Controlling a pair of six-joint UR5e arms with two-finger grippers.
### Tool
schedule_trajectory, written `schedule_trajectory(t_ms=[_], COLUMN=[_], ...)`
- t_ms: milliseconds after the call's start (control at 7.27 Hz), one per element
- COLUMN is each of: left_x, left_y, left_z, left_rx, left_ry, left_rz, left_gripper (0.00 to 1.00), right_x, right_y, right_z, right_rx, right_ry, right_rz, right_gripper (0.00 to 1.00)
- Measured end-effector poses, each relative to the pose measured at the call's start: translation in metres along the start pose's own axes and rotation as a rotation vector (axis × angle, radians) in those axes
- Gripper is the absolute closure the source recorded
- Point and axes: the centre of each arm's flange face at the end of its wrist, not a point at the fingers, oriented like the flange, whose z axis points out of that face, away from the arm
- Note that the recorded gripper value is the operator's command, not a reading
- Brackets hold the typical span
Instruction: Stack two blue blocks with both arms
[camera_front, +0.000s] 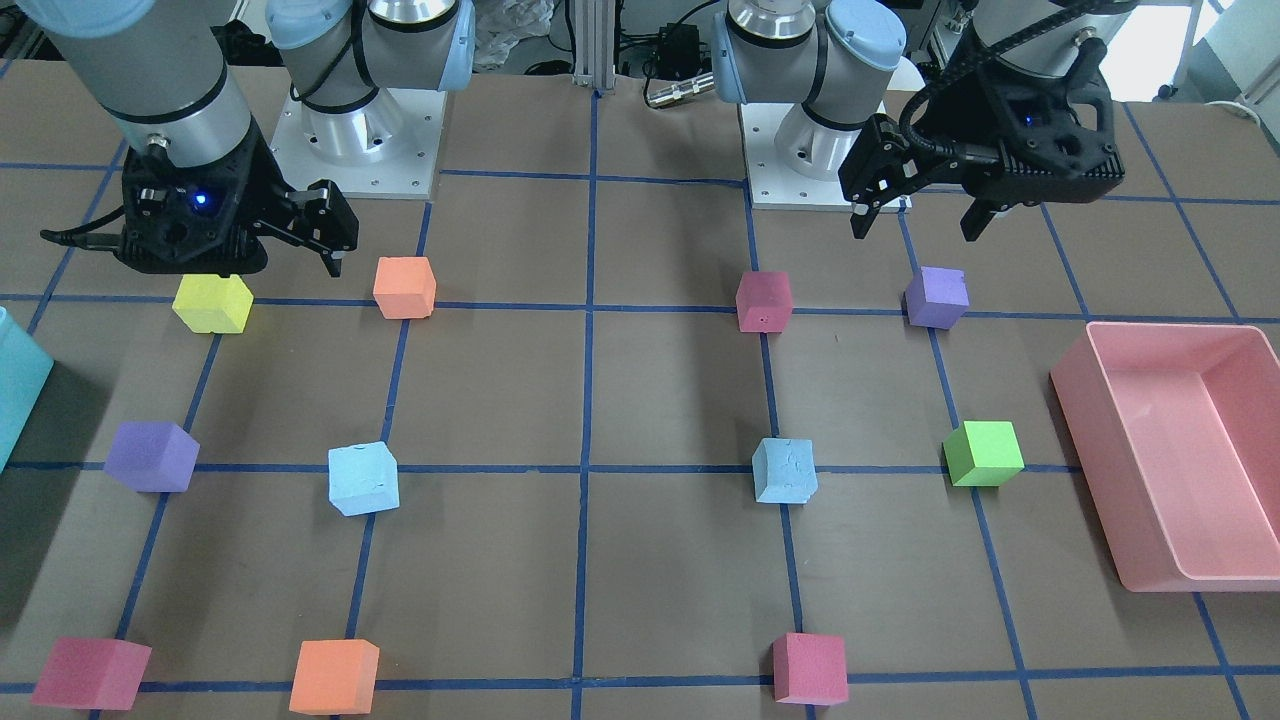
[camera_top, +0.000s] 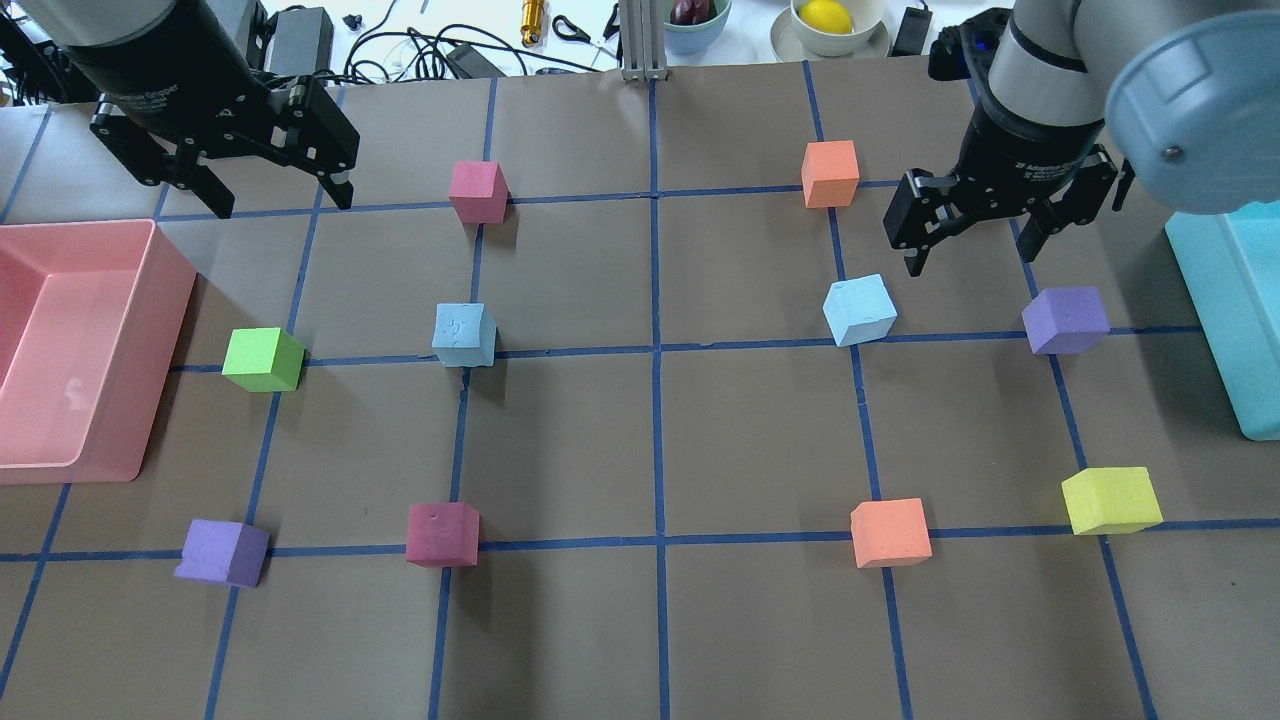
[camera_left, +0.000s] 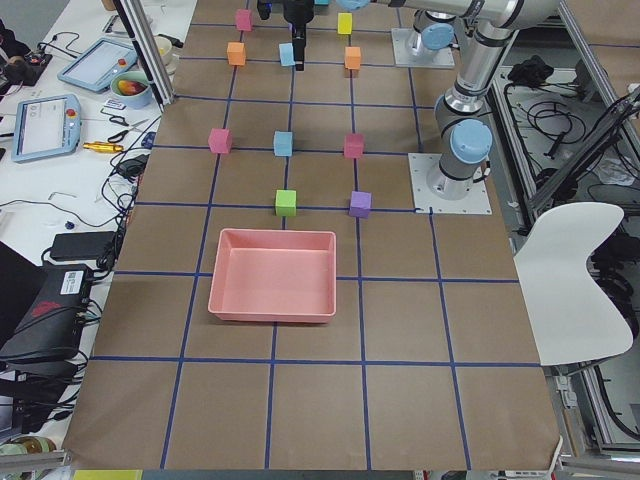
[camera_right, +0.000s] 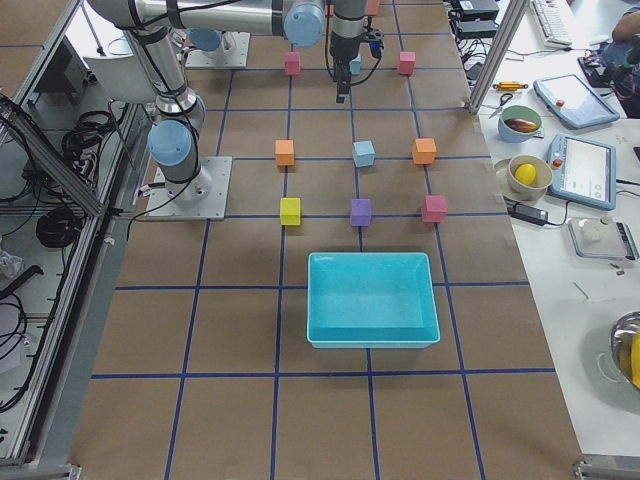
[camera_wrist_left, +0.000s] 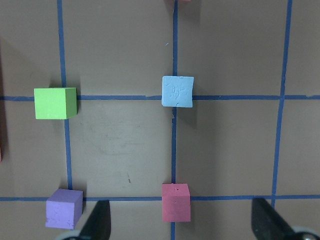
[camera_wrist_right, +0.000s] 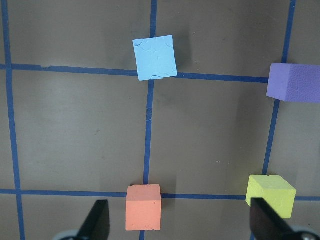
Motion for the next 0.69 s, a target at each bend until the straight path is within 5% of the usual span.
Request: schedule_trajectory(t_ms=[688], left_x=[0.000], left_y=[0.001], left_z=[0.000], left_rx=[0.000], left_ry=[0.000], left_rz=[0.001], left_gripper=[0.00], right_x=[0.003], right_y=[-0.078], right_z=[0.098], right_rx=[0.079], right_ry=[0.015], right_rz=[-0.062], right_gripper=[0.00])
